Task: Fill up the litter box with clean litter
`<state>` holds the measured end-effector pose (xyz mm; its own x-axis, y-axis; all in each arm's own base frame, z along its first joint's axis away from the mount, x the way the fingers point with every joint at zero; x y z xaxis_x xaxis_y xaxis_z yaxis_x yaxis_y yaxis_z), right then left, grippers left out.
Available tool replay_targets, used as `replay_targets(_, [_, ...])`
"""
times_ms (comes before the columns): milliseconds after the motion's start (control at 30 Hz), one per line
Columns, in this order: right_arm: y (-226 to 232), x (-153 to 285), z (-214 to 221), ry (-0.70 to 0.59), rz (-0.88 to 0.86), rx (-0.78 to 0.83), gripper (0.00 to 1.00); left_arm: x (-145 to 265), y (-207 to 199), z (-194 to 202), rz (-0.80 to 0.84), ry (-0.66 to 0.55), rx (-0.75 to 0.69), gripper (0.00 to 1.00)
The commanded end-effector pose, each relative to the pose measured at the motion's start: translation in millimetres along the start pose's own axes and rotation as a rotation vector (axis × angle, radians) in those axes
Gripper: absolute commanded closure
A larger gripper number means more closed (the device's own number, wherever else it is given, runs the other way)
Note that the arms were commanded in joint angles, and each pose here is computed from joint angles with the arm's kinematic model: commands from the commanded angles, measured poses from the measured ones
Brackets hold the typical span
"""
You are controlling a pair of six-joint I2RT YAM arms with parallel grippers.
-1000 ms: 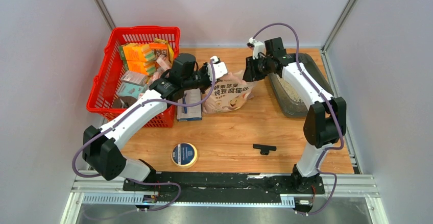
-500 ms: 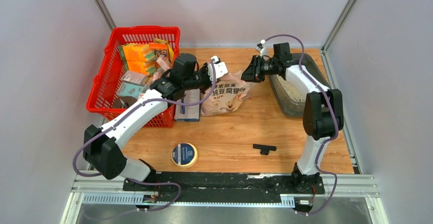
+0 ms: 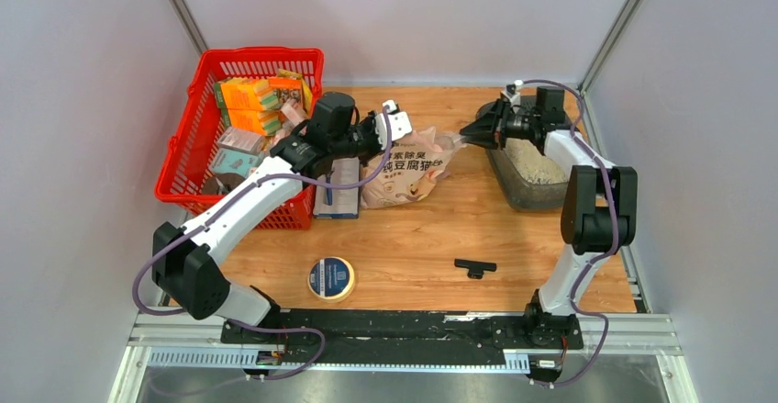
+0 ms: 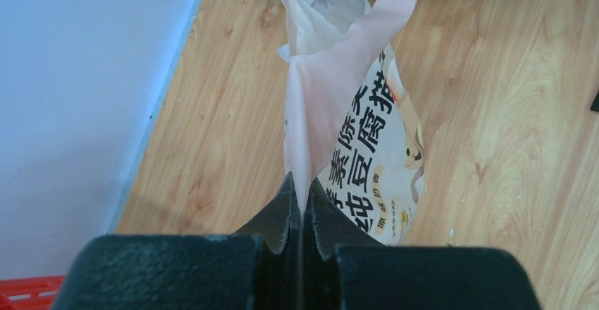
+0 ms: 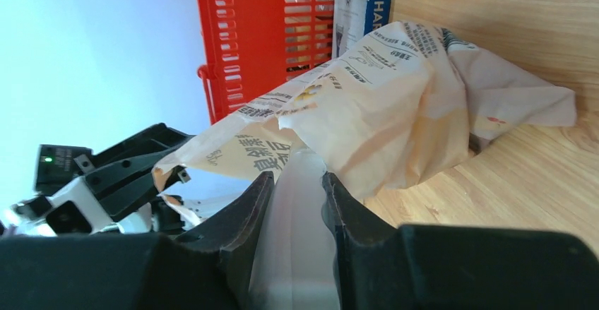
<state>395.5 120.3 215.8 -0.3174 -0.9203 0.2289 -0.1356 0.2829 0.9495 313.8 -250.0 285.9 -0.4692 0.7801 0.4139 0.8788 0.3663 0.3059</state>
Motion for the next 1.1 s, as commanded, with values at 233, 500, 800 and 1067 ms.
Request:
replay_targets(233, [18.4,41.4,-12.8,-0.072,-0.164,-0.008,1.00,10.2,17.2,-23.6,-0.037,-0.011,-0.132,1.00])
replay_targets(500, [23.5,59.3,-20.5,-0.092,-0.187,-0.018,1.00,9.4,21.7,-24.4,-0.046,0.009,-0.148,1.00])
replay_targets(800, [19.6,72.7,-15.0,-0.104,-0.189,-0.025,1.00,6.0,24.6,-24.7,-0.046,0.013,-0.174,1.00])
replay_targets(1067, [11.0,94.5,-16.8,-0.163,-0.174,-0.046,1.00,2.9,24.9,-26.6,-0.032,0.007,-0.181,1.00])
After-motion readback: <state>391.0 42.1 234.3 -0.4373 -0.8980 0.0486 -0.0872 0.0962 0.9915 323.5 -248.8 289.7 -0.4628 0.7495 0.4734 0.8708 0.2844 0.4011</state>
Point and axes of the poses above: each gripper's point midway between its finger pads, its own x axis back along the fingers, its own y axis along the line the jaws close on, z = x × y, the point moved 5 cm from there along x, back along the fingers, and after that the axes turned 5 degrees about x, right-handed, at the moved point
